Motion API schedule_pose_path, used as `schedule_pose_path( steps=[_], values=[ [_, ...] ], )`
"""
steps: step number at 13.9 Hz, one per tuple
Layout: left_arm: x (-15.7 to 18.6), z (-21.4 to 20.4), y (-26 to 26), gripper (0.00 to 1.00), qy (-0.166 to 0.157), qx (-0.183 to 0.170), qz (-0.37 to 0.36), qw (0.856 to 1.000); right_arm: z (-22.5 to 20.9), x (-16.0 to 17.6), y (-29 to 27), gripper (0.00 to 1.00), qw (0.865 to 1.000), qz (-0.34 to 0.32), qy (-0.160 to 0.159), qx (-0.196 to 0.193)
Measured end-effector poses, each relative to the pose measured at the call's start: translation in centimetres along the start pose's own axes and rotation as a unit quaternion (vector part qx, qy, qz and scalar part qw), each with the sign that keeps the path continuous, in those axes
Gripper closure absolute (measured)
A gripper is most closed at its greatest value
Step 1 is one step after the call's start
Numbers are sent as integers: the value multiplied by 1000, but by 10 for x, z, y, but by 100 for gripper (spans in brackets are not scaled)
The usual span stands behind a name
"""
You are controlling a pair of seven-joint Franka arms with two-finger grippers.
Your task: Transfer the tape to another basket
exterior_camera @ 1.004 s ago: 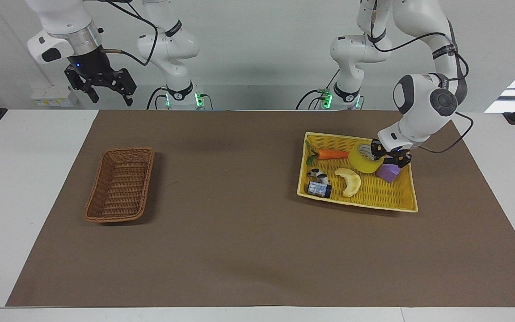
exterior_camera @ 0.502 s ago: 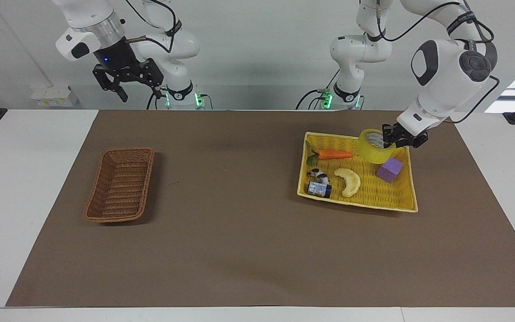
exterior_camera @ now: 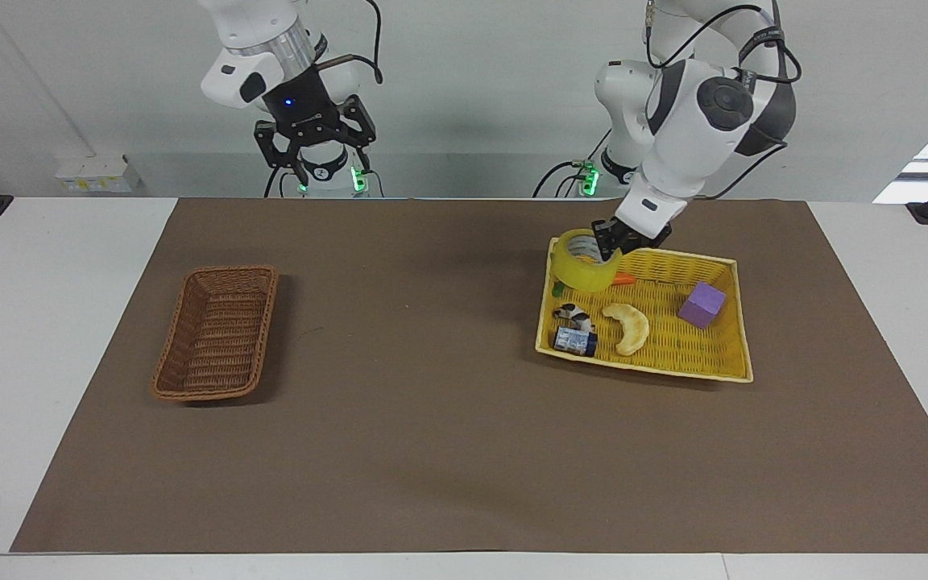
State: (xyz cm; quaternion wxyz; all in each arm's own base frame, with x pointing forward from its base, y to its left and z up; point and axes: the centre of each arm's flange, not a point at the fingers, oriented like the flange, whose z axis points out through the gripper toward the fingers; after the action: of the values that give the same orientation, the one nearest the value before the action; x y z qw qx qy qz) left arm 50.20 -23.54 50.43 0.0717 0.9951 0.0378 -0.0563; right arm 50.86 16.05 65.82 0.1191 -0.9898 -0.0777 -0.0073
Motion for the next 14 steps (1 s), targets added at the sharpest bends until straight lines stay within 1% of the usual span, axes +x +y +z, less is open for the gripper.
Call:
schedule_pose_path(
  steps=[3,5,6,8,10,12,14],
  values=[
    [-17,3,41,74,4,-39,7,999,28,-1,-6,0,999,6,-30,43],
    [-24,4,57,74,1,-77,4,997,43,-3,-9,0,996,13,-49,76],
    [-26,3,64,74,-2,-99,-3,995,49,-3,-12,0,995,15,-52,88],
    [-30,0,77,74,-7,-136,-27,990,63,-2,-20,0,994,13,-49,94],
    [-42,0,98,74,-7,-150,-43,988,76,-5,-27,0,994,9,-55,93],
    [-61,4,122,74,-12,-156,-37,987,84,-8,-31,0,994,6,-60,92],
    [-76,7,139,74,-19,-160,-32,986,86,-8,-32,0,994,7,-56,93]
  ],
)
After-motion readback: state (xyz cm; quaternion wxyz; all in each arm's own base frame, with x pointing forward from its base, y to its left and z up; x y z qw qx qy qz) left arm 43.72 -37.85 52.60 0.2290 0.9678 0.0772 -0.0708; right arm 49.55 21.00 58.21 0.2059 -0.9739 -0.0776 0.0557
